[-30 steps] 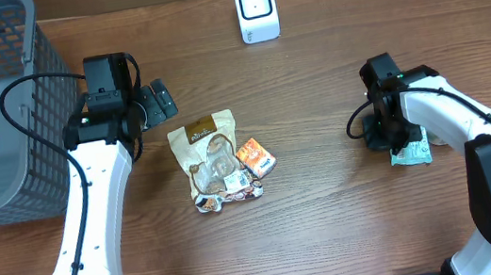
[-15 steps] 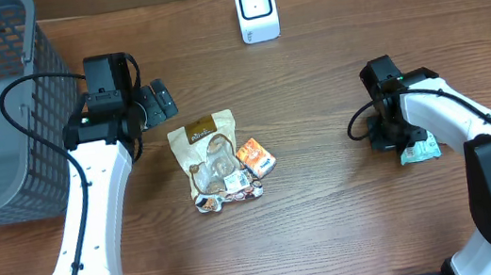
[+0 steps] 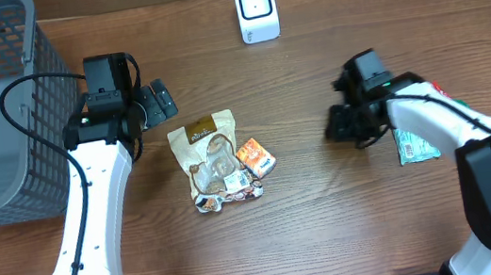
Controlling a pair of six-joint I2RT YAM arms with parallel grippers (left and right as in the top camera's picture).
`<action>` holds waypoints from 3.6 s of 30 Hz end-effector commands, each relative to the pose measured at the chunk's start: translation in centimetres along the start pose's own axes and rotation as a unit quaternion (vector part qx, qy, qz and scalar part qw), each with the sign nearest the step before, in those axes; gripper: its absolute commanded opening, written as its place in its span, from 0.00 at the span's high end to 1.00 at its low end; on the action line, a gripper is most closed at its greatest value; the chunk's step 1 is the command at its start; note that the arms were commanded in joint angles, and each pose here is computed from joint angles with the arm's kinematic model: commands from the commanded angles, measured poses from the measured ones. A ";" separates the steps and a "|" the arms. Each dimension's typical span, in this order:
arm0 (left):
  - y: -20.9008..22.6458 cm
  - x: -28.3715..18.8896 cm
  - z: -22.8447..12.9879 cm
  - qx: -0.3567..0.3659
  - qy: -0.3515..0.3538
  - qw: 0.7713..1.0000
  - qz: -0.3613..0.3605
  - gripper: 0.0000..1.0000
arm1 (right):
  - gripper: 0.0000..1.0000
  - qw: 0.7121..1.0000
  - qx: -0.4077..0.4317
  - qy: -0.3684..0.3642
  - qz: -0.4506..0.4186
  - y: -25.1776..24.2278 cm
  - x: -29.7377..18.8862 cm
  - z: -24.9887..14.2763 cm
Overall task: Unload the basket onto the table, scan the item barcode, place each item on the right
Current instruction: 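Move the right gripper left and lower onto the orange pack, then close the right gripper on the small orange pack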
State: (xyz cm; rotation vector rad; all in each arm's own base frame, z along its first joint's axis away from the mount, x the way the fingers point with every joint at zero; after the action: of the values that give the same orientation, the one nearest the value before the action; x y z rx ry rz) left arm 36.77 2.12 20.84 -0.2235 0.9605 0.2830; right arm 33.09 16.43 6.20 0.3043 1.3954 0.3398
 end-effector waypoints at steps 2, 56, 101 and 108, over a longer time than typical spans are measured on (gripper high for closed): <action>0.1 0.1 0.4 -0.005 -0.005 1.000 0.006 0.00 | 0.69 0.996 -0.064 -0.007 0.054 4.8 1.1 -0.8; 0.1 0.1 0.4 -0.005 -0.005 1.000 0.006 0.00 | 0.64 0.972 -0.182 -0.116 -0.094 8.6 6.0 -1.2; 0.1 0.1 0.4 -0.005 -0.005 1.000 0.006 0.00 | 0.72 0.977 -0.139 -0.135 -0.090 10.5 -2.1 -1.3; 0.1 0.1 0.4 -0.005 -0.005 1.000 0.006 0.00 | 0.71 0.979 -0.135 -0.087 -0.122 8.8 0.7 -2.4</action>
State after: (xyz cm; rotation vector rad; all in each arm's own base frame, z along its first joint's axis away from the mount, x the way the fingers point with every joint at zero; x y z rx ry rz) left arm 36.76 2.11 20.84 -0.2234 0.9609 0.2830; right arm 30.34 24.58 9.86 -0.0597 1.1464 0.2923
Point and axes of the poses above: each gripper's point midway between its finger pads, its own x axis out along the fingers, its own y axis along the line the jaws close on, z = x × y, the point moved 4 cm from there along -x, back along the fingers, and after that the axes turned 2 degrees about x, right-handed, at the moved point
